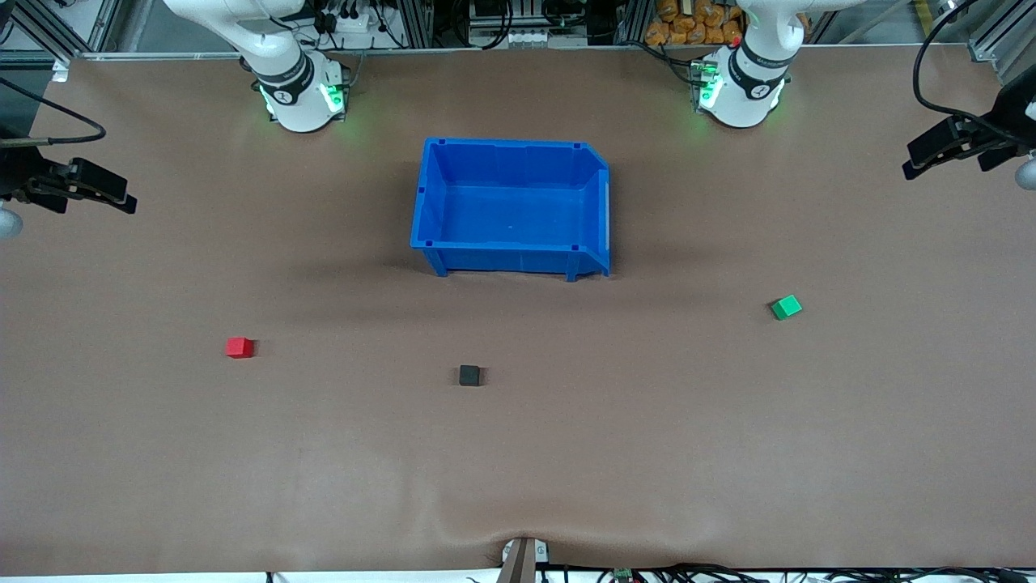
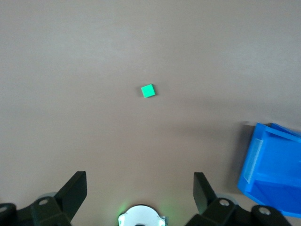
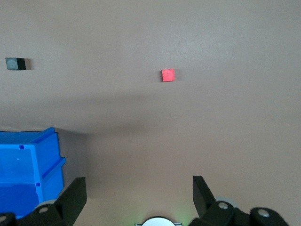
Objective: Attach green and red cubes to black cube
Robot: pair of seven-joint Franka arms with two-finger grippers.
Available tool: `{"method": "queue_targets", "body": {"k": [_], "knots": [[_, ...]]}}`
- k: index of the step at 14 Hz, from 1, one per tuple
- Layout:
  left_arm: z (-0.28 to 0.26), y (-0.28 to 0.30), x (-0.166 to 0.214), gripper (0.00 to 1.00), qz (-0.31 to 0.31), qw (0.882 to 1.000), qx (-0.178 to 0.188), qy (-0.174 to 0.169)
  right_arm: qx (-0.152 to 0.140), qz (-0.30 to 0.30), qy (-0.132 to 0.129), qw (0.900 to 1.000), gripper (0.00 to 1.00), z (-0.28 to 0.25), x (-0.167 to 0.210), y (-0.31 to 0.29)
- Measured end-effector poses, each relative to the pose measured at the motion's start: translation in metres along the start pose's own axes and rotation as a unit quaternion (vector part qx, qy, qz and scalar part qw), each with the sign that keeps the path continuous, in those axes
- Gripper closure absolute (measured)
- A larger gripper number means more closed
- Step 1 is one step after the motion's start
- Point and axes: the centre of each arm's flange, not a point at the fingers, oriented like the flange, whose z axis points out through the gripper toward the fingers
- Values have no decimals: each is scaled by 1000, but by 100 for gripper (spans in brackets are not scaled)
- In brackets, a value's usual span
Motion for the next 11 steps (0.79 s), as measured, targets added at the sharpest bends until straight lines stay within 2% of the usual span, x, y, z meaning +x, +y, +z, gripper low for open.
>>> {"method": "queue_targets", "body": {"k": [9, 11], "knots": [[7, 3, 1, 0, 3, 1000, 2, -16, 1, 1, -1, 1000, 0, 2, 2, 1], [7, 3, 1, 0, 3, 1000, 2, -17, 11, 5, -7, 1000, 0, 10, 8, -4]]}}
